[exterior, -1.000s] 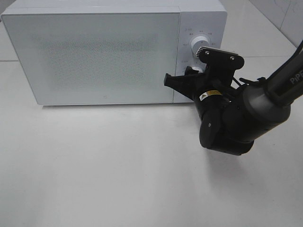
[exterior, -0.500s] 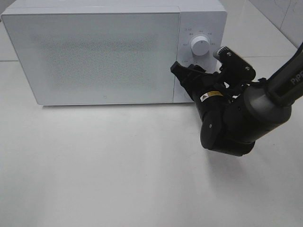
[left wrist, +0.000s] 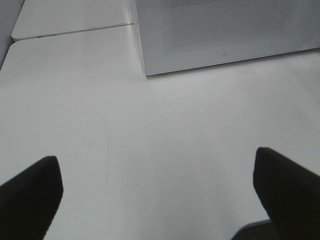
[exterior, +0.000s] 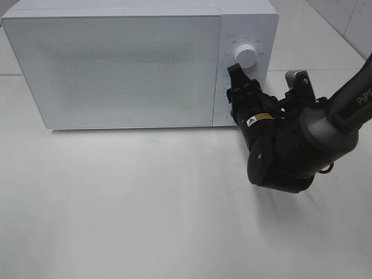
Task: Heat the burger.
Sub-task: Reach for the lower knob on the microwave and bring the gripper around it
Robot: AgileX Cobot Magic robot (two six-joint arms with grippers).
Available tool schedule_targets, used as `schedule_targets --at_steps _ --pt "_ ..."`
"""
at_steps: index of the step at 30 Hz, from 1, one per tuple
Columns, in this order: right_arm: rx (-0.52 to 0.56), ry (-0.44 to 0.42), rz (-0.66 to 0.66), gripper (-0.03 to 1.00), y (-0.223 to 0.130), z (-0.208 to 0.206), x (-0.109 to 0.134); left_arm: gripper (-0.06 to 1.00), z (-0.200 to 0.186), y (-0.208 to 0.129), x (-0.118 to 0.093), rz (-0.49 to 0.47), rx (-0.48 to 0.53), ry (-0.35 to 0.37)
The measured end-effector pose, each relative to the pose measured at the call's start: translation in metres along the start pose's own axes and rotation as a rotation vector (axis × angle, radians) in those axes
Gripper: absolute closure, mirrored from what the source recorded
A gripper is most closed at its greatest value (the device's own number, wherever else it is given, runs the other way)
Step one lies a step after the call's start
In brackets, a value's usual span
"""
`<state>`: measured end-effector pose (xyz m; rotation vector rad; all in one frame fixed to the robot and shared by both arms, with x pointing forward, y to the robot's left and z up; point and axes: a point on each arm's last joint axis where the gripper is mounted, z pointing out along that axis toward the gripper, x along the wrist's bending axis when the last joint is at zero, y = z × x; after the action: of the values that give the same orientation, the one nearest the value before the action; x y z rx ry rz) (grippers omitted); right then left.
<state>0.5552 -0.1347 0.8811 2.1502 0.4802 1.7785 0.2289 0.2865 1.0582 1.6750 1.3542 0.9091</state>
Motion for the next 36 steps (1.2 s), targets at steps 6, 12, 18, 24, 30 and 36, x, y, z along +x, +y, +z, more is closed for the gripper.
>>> schedule_targets --at_steps 6,12,18,24,30,36 --pt "0.005 0.001 0.145 0.52 -0.0008 0.0000 -0.0008 -0.02 0.0000 0.0000 0.0000 0.000 0.000 0.000" --pt "0.006 0.002 0.278 0.52 -0.0008 0.0000 -0.0007 -0.02 0.0000 0.0000 0.0000 0.000 0.000 0.000" --pt "0.007 0.000 0.387 0.52 -0.0008 -0.0003 -0.0012 -0.02 0.0000 0.0000 0.0000 0.000 0.000 0.000" --pt "0.010 -0.002 0.517 0.52 -0.0009 -0.0003 -0.0015 -0.02 0.0000 0.0000 0.0000 0.000 0.000 0.000" --pt "0.011 -0.003 0.604 0.52 -0.0009 -0.0003 -0.0016 -0.02 0.0000 0.0000 0.0000 0.000 0.000 0.000" --pt "0.011 -0.003 0.615 0.52 -0.0009 -0.0003 -0.0016 -0.02 0.0000 0.0000 0.0000 0.000 0.000 0.000"
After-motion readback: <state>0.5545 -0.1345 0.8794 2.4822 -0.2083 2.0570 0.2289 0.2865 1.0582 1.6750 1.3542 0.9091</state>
